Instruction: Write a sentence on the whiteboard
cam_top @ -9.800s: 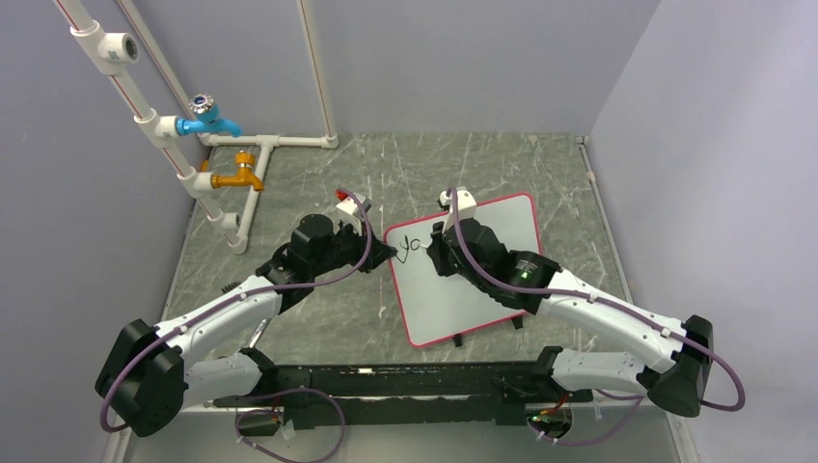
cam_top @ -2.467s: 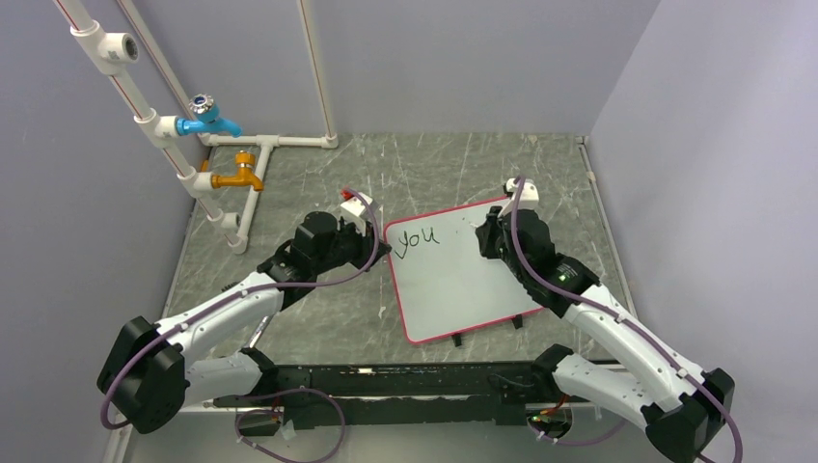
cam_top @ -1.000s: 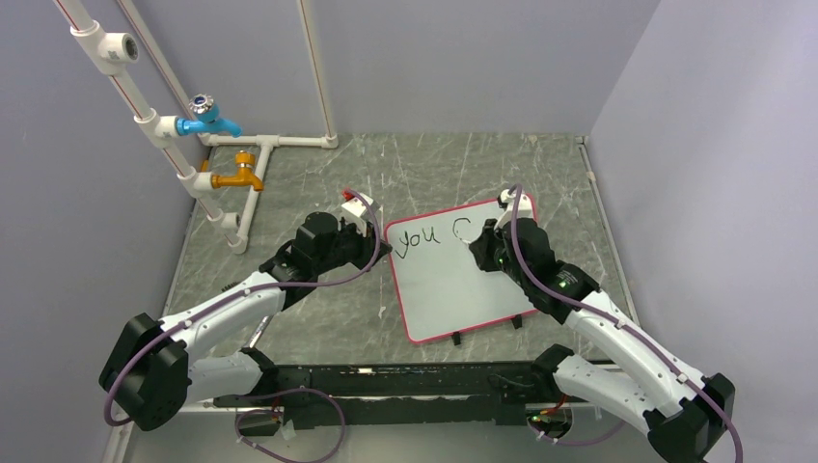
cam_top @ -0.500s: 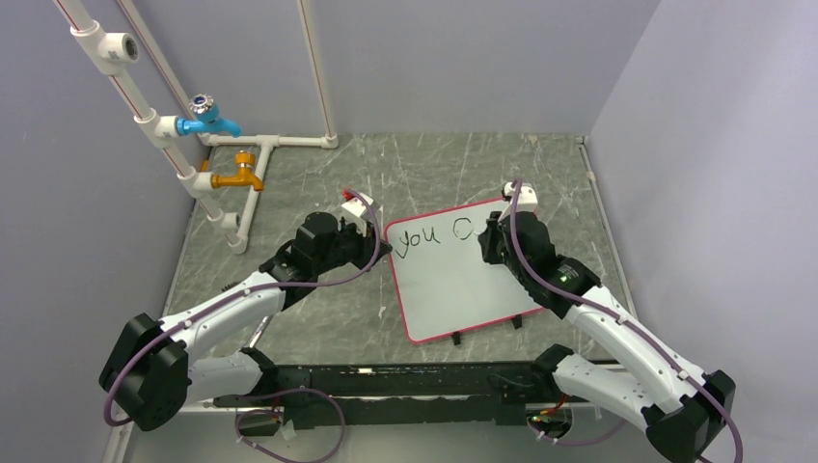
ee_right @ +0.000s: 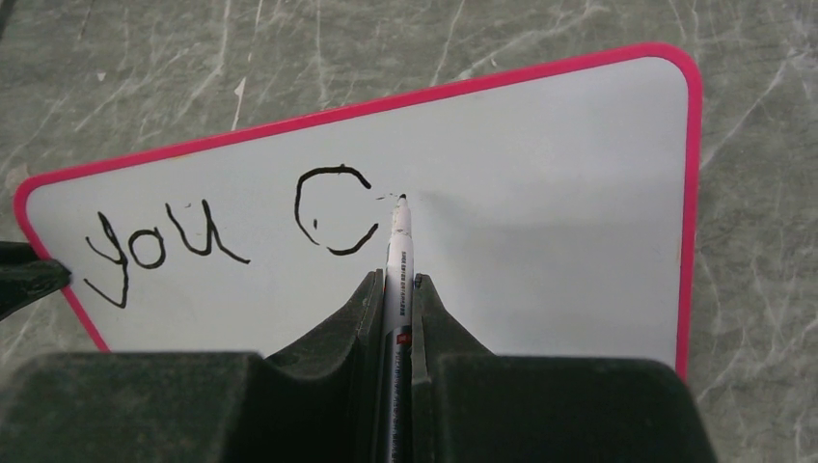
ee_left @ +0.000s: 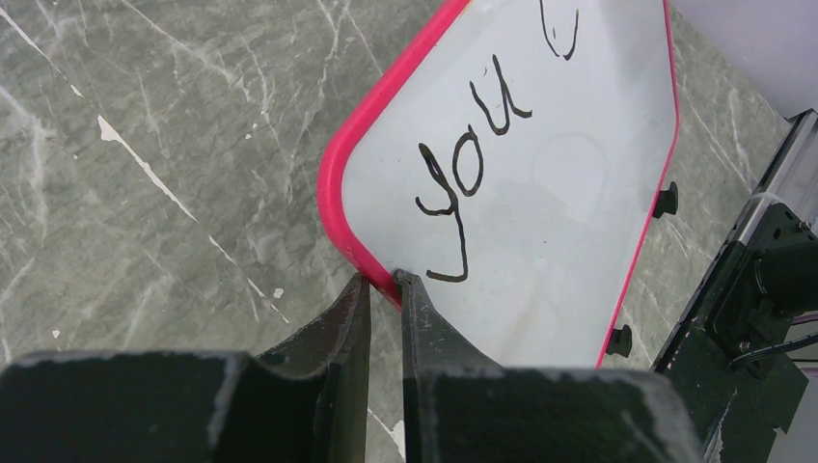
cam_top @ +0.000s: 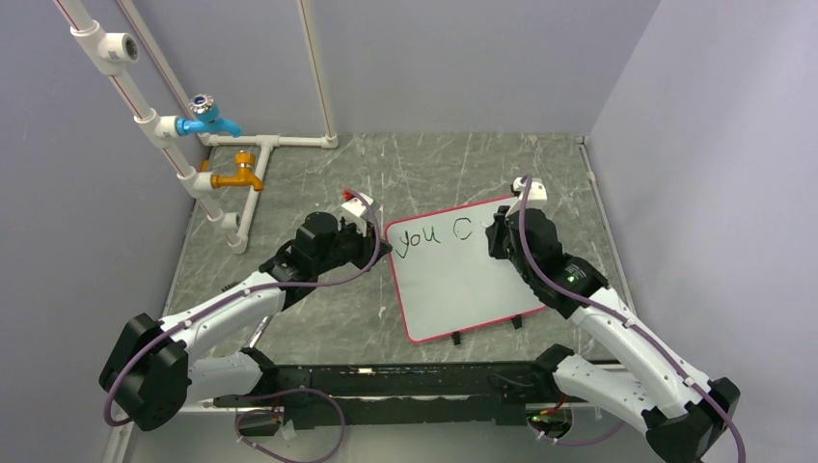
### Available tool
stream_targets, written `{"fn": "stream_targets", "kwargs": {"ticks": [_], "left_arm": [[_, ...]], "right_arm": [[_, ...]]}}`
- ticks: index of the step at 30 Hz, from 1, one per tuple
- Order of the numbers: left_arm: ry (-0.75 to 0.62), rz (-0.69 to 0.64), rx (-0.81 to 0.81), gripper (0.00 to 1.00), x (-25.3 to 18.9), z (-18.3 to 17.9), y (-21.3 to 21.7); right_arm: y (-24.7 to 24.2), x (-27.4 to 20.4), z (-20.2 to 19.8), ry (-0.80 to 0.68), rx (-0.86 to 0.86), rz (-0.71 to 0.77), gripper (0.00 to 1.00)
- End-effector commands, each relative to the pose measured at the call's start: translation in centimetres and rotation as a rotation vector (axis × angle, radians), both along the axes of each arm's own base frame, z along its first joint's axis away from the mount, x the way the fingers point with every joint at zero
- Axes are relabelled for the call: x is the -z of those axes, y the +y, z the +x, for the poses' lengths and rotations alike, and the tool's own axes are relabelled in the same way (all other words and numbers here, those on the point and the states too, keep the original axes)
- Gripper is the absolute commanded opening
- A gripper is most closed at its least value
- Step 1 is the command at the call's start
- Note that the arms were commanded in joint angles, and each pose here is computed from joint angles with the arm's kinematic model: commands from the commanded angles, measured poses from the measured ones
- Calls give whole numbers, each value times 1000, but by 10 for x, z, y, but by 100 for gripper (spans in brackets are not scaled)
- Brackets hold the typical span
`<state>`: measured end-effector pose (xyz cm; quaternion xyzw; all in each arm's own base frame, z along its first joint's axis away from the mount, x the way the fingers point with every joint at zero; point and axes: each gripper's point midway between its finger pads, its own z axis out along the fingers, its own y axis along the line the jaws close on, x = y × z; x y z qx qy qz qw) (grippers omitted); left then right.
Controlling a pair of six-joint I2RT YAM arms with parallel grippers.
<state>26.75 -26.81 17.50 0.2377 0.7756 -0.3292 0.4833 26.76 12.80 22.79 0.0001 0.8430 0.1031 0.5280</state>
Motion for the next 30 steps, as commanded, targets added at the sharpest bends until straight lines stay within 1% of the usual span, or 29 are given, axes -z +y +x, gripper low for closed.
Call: {"fn": "stream_targets", "kwargs": {"ticks": [1, 9, 16, 23, 30], "left_arm": [[-87, -37, 40, 0, -21, 1, -6], [-91, -36, 43, 0, -21, 0, -6], [-92, -34, 46, 0, -19, 0, -6], [-90, -33, 47, 0, -18, 1, -7], [-95, -35, 49, 0, -21, 1, -8]], "right_arm": [[-4, -15, 13, -44, 32, -15, 0], [-2, -12, 23, -39, 29, -33, 0], [11, -10, 25, -38, -28, -17, 0], [20, 1, 21, -9, -73, -1, 0], [17, 21, 11, 40, -86, -8, 0]]}}
